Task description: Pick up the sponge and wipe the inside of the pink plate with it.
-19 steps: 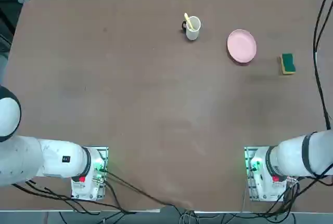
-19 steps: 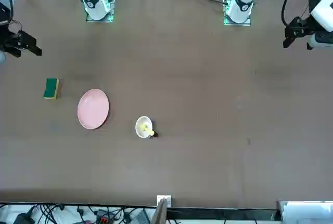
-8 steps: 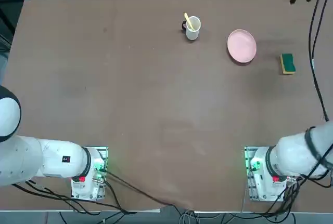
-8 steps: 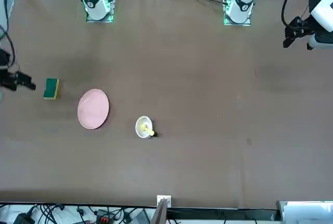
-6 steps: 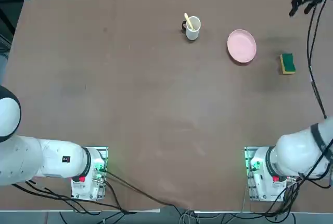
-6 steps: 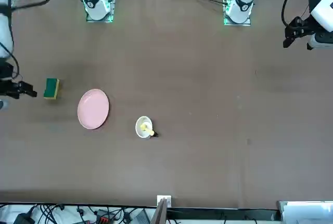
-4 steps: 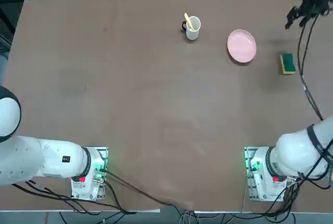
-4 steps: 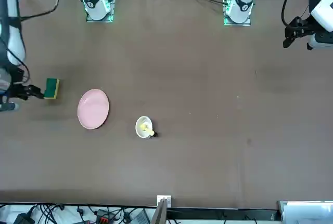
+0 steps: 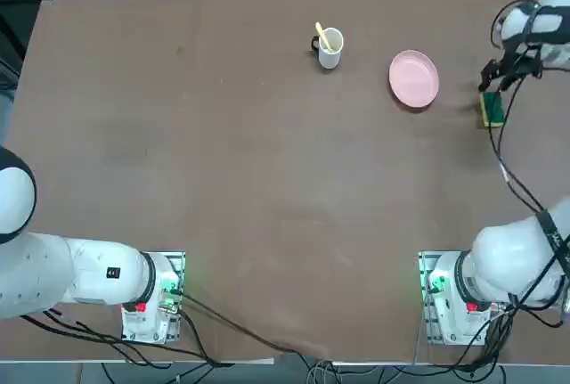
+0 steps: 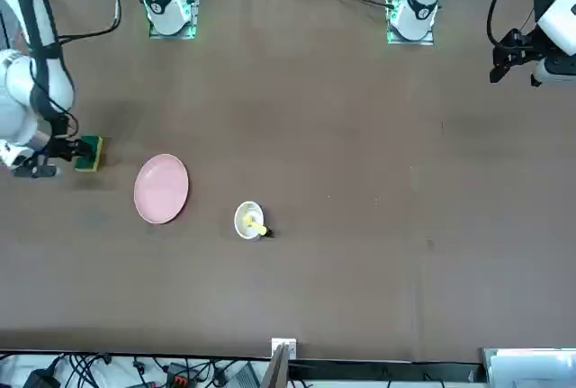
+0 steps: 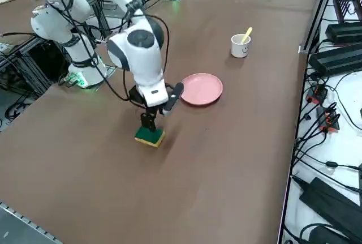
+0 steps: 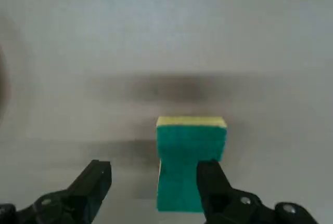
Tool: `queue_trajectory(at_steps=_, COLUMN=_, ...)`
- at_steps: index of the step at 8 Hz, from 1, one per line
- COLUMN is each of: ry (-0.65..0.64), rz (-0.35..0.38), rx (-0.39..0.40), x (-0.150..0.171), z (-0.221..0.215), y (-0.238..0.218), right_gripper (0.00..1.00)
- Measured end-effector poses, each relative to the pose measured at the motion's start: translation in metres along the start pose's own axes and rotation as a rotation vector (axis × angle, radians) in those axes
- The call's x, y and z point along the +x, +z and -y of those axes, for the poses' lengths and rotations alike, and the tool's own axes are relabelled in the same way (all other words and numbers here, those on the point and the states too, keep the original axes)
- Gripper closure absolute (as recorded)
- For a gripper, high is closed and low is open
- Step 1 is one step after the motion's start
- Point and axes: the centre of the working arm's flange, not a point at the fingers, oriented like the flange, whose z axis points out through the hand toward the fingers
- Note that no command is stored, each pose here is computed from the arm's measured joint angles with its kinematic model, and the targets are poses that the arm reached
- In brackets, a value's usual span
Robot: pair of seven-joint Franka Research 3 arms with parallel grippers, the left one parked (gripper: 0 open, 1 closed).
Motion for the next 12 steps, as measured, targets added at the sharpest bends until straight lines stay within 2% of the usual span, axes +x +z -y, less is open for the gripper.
queue_trajectory(at_steps=4, ry=0.006, rz=0.038, rx=-0.007, x=-0.008, z=-0.015, y=0.024, right_gripper=0.00)
queue_trajectory(at_steps=12, ry=-0.001, rz=0.049, rx=-0.027, x=-0.015, z=-0.034, y=0.050, right_gripper=0.02)
